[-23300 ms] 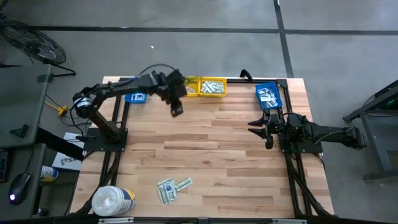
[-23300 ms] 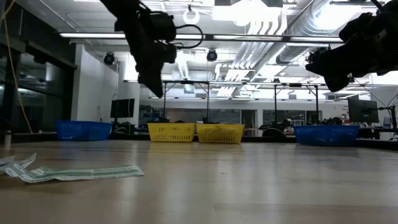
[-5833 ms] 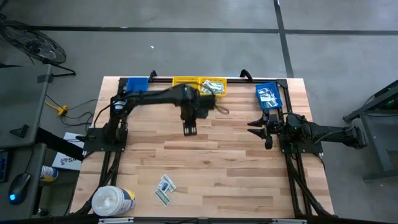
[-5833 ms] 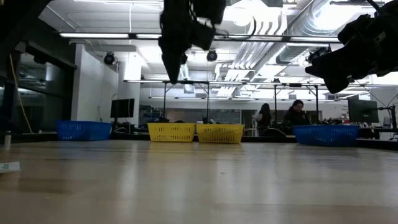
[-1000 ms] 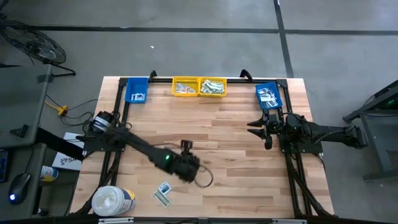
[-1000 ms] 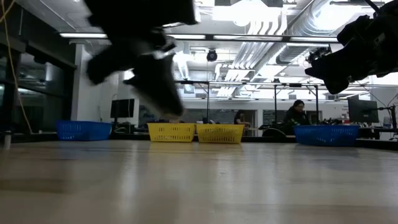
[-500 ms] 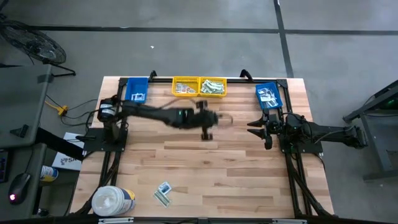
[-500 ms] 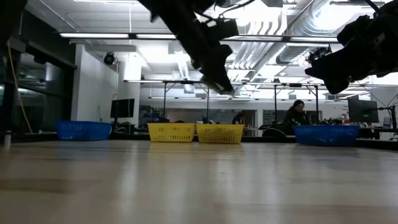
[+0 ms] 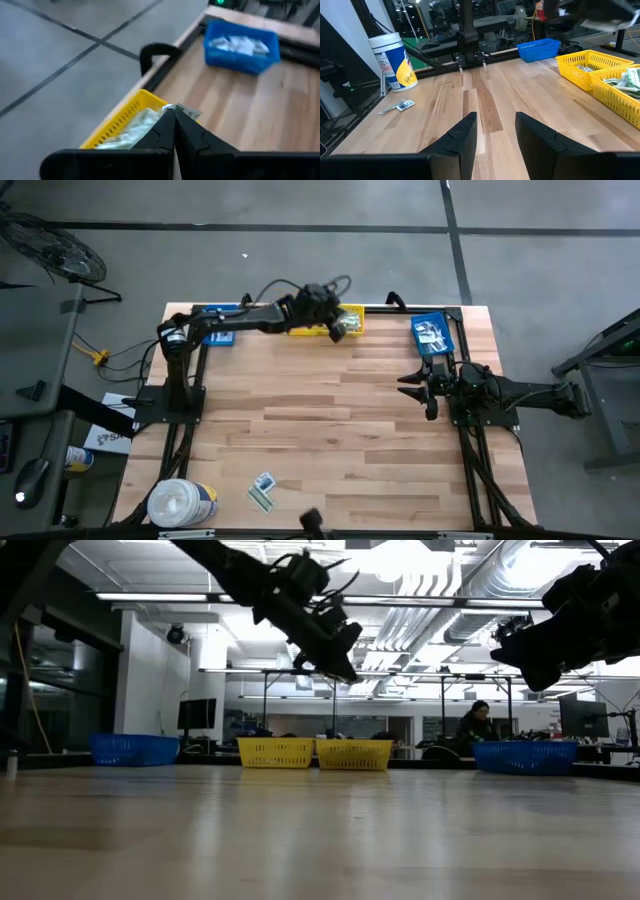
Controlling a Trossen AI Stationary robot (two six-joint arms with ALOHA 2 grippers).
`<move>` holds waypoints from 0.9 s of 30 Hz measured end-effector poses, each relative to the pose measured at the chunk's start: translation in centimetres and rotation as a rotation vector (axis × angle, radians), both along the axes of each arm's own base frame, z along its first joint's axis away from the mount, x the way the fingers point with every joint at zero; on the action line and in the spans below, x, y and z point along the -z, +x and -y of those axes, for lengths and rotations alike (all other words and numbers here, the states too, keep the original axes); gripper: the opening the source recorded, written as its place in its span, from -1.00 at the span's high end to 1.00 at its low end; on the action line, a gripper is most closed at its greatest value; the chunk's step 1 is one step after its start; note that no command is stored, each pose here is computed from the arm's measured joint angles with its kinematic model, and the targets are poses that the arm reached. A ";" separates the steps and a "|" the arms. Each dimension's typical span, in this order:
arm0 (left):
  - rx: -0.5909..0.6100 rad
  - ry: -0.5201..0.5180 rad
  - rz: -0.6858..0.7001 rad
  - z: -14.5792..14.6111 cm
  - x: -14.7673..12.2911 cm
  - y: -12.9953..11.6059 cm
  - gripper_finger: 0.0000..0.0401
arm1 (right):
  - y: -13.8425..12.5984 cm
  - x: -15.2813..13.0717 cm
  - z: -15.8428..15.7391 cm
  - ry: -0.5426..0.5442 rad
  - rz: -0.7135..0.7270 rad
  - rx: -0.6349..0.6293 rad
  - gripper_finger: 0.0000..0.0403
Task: Pick & Place First Aid Supplies
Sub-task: Put the green bandage pack into the right yellow bin
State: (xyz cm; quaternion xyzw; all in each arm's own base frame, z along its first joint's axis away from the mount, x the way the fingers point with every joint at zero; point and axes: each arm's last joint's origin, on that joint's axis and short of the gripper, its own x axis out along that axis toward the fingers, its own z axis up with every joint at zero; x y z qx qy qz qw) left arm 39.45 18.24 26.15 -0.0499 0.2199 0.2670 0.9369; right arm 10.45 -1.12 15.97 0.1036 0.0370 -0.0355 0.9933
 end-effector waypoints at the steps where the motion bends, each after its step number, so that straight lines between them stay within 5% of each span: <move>1: -0.012 -0.017 0.021 -0.7 -0.1 -0.3 1.00 | 0.0 0.0 0.0 0.000 0.000 0.000 0.36; 10: -0.006 -0.143 0.202 -4.3 0.8 -0.2 1.00 | 0.0 0.0 0.0 0.000 0.000 0.000 0.36; 27: -0.168 -0.489 0.173 -8.3 3.3 3.6 1.00 | 0.0 0.0 0.0 0.000 0.000 0.001 0.36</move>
